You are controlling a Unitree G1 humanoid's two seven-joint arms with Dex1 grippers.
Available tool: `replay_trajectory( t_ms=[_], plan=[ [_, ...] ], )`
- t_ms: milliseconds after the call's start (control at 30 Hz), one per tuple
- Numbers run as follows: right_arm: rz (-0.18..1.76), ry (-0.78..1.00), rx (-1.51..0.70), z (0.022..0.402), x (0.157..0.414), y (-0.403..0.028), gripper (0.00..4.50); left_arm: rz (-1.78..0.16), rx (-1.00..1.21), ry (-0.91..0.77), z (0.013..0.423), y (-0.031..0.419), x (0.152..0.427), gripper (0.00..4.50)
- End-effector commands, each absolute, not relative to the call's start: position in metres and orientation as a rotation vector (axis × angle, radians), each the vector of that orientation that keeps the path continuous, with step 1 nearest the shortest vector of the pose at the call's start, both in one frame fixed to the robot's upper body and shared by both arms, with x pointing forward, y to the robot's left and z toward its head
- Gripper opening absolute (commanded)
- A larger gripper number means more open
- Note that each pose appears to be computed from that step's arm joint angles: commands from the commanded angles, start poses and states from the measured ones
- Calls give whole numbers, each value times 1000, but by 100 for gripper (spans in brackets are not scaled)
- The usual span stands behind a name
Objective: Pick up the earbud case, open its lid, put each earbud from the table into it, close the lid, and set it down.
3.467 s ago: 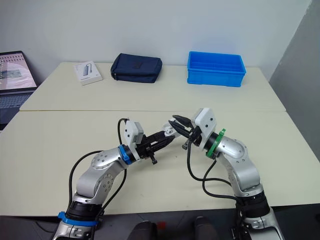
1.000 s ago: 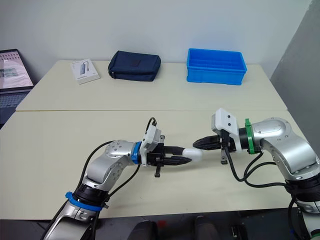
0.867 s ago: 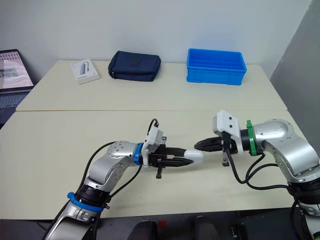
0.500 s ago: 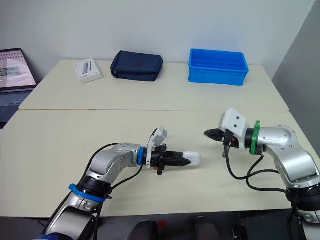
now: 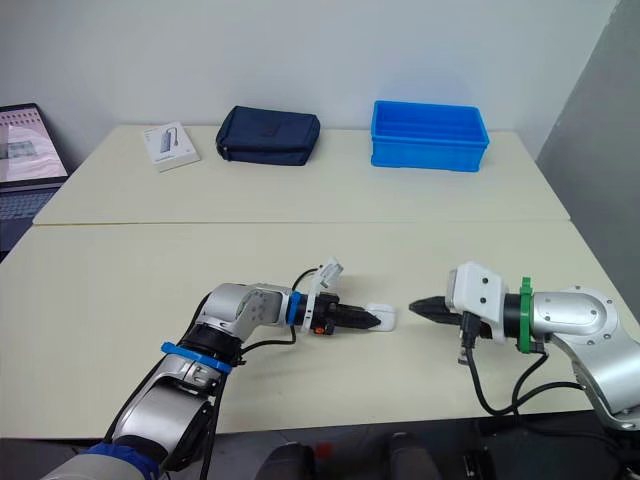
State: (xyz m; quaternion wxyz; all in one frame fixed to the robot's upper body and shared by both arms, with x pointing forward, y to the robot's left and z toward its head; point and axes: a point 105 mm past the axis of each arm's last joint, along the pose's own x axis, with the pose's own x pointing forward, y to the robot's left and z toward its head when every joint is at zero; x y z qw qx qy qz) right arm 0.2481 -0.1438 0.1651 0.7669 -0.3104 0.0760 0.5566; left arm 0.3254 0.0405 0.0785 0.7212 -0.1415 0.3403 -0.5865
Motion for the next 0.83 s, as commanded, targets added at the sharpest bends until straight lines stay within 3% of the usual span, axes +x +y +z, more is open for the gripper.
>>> replay_trajectory(
  t_ms=[33, 133, 200, 500, 600, 833],
  plan=[
    [1228, 158, -725, 171, 245, -147, 0, -1173, -235, 793, 62, 69, 331, 322],
    [1237, 177, -745, 170, 248, -150, 56, -1169, -139, 747, 66, 90, 328, 407],
    [1244, 186, -759, 171, 249, -151, 126, -1183, -1, 694, 69, 109, 323, 450],
    [1269, 170, -854, 182, 256, -165, 448, -1247, 383, 305, 131, 164, 298, 450],
    [1287, 127, -838, 193, 257, -170, 448, -1176, 464, 155, 159, 171, 294, 450],
    [1295, 145, -850, 197, 261, -186, 448, -1216, 476, 135, 174, 170, 266, 450]
  ],
)
